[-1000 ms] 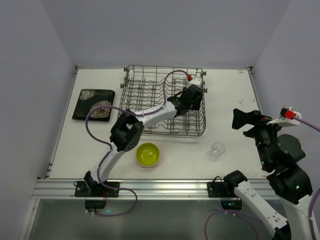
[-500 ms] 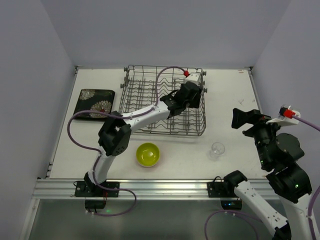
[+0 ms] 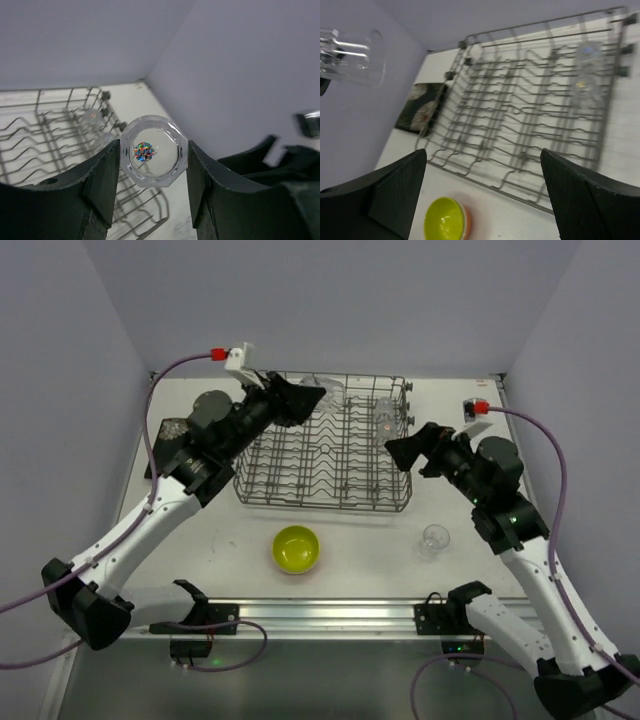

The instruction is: Unload the mixed dishes from the dish rack

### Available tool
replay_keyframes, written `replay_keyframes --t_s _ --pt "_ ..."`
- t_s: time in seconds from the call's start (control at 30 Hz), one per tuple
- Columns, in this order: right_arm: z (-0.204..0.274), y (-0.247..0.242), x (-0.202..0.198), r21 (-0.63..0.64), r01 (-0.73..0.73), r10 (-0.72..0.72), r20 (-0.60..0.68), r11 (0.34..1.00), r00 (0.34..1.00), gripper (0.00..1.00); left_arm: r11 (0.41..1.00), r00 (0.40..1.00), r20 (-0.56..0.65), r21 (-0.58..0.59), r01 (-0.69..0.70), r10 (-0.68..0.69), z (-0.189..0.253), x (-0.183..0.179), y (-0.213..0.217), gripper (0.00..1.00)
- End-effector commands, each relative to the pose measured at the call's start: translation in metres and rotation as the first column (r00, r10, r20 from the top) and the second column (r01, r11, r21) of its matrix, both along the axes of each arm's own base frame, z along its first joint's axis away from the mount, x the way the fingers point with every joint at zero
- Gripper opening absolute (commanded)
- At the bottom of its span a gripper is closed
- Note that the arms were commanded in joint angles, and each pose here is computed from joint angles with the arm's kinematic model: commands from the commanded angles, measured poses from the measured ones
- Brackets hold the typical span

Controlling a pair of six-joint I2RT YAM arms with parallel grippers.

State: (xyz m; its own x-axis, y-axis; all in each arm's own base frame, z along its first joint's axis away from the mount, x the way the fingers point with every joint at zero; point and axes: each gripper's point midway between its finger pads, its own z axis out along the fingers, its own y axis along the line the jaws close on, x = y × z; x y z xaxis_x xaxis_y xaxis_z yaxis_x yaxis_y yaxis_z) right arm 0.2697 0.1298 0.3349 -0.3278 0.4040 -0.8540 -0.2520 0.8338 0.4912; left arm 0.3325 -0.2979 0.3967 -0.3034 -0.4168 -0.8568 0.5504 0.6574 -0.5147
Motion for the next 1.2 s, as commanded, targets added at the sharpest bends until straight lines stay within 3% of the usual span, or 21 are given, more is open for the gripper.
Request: replay_keyframes --t_s 0.0,0.03,0.1,0.13,0.17,0.2,0.47,0.67,0.8,0.87,1.03,1.17 --pt "0.033 0.074 -0.024 0.183 -0.456 0.427 0.178 0.871 0.887 0.96 0.921 0.938 0.151 -0.190 0.339 -0.313 0.048 -0.059 0.001 0.00" --pt "0.037 0.087 -0.038 0.236 -0.551 0.516 0.194 0.801 0.834 0.95 0.894 0.913 0.150 -0.195 0.404 -0.380 0.041 -0.072 0.002 0.00" --pt "0.057 0.095 -0.048 0.236 -0.648 0.561 0.345 0.724 0.752 0.93 0.845 0.881 0.204 -0.256 0.470 -0.428 0.060 -0.094 0.007 0.00" --pt "0.051 0.103 -0.057 0.255 -0.707 0.621 0.346 0.659 0.703 0.91 0.817 0.860 0.200 -0.269 0.510 -0.470 0.054 -0.103 0.005 0.00" --pt "0.071 0.104 -0.067 0.195 -0.762 0.632 0.453 0.618 0.629 0.91 0.788 0.838 0.257 -0.291 0.543 -0.482 0.066 -0.113 0.008 0.00" --pt "0.073 0.106 -0.068 0.189 -0.779 0.644 0.465 0.597 0.607 0.90 0.756 0.829 0.235 -0.340 0.559 -0.508 0.066 -0.118 0.008 0.00" --pt "0.068 0.114 -0.040 0.212 -0.767 0.632 0.458 0.606 0.625 0.87 0.661 0.818 0.218 -0.495 0.563 -0.533 0.056 -0.123 0.013 0.00" --pt "0.071 0.117 -0.044 0.200 -0.800 0.650 0.489 0.566 0.582 0.81 0.579 0.780 0.211 -0.563 0.590 -0.589 0.052 -0.129 0.012 0.00" --pt "0.075 0.119 -0.050 0.207 -0.829 0.670 0.504 0.519 0.545 0.60 0.565 0.775 0.190 -0.584 0.582 -0.603 0.043 -0.127 0.010 0.00" --pt "0.080 0.118 -0.055 0.188 -0.848 0.673 0.533 0.496 0.513 0.54 0.568 0.781 0.185 -0.591 0.573 -0.596 0.041 -0.124 0.010 0.00" --pt "0.081 0.123 -0.054 0.199 -0.852 0.679 0.529 0.483 0.509 0.52 0.562 0.780 0.174 -0.602 0.567 -0.601 0.038 -0.120 0.007 0.00" --pt "0.082 0.126 -0.049 0.195 -0.846 0.671 0.532 0.496 0.516 0.40 0.538 0.764 0.164 -0.619 0.572 -0.624 0.036 -0.122 0.003 0.00"
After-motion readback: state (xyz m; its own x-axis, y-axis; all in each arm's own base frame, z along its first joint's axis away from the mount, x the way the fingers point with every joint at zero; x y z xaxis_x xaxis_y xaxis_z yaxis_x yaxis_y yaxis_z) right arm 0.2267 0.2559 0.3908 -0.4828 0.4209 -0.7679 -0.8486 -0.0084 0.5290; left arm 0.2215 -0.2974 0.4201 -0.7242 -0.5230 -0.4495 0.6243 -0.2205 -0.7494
